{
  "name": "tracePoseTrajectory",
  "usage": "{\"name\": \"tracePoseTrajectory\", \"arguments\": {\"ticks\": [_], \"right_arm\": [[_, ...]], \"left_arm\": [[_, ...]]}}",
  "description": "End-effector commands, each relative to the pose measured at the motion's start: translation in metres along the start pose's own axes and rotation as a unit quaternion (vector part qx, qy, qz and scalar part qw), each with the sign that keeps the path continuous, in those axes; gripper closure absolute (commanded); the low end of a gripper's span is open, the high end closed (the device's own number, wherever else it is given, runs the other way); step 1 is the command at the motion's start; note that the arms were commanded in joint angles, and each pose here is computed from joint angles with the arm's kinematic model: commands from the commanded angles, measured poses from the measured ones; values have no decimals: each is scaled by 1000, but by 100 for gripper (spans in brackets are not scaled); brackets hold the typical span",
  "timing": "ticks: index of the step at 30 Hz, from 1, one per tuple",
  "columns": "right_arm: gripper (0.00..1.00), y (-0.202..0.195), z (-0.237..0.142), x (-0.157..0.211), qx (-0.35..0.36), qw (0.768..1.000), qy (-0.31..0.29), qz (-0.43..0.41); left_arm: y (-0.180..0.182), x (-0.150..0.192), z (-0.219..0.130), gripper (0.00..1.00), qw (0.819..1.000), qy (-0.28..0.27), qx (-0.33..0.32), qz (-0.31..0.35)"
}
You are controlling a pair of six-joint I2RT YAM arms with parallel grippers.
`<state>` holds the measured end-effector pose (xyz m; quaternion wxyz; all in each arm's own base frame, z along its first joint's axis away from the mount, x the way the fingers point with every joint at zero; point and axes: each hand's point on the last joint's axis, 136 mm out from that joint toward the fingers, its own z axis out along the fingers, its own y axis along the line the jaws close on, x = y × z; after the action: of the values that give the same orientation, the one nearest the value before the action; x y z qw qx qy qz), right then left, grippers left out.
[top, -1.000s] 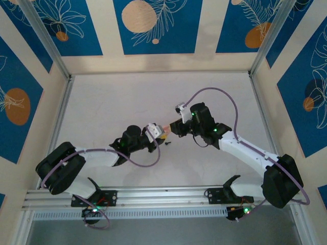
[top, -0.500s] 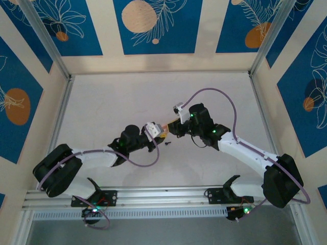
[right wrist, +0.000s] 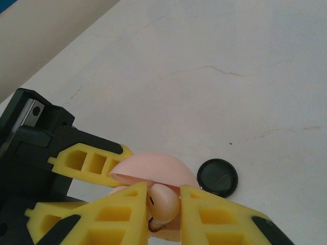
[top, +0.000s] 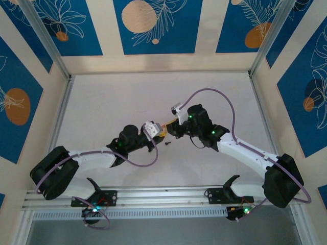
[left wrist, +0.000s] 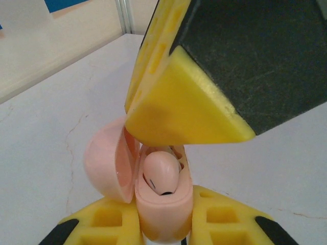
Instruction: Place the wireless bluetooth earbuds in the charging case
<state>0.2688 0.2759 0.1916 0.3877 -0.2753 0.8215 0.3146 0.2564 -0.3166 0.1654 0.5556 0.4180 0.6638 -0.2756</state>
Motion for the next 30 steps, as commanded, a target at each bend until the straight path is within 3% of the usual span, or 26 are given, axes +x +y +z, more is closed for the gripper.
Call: {"name": "tracePoseTrajectory", "arguments": {"ticks": [1,21,30], "right_arm": [[79,8,-5,7,-15,1000,3,-16],[67,23,-20,-3,-56,998,-18,-15],[51,24,-36,-19,-72,997,-41,6]], "left_arm": [[-3,-26,-6,81,999,-42,0,12],[-2,-21,-8,81,999,-31,-5,18],[-2,-20,-9,81,999,-30,-5,20]]}}
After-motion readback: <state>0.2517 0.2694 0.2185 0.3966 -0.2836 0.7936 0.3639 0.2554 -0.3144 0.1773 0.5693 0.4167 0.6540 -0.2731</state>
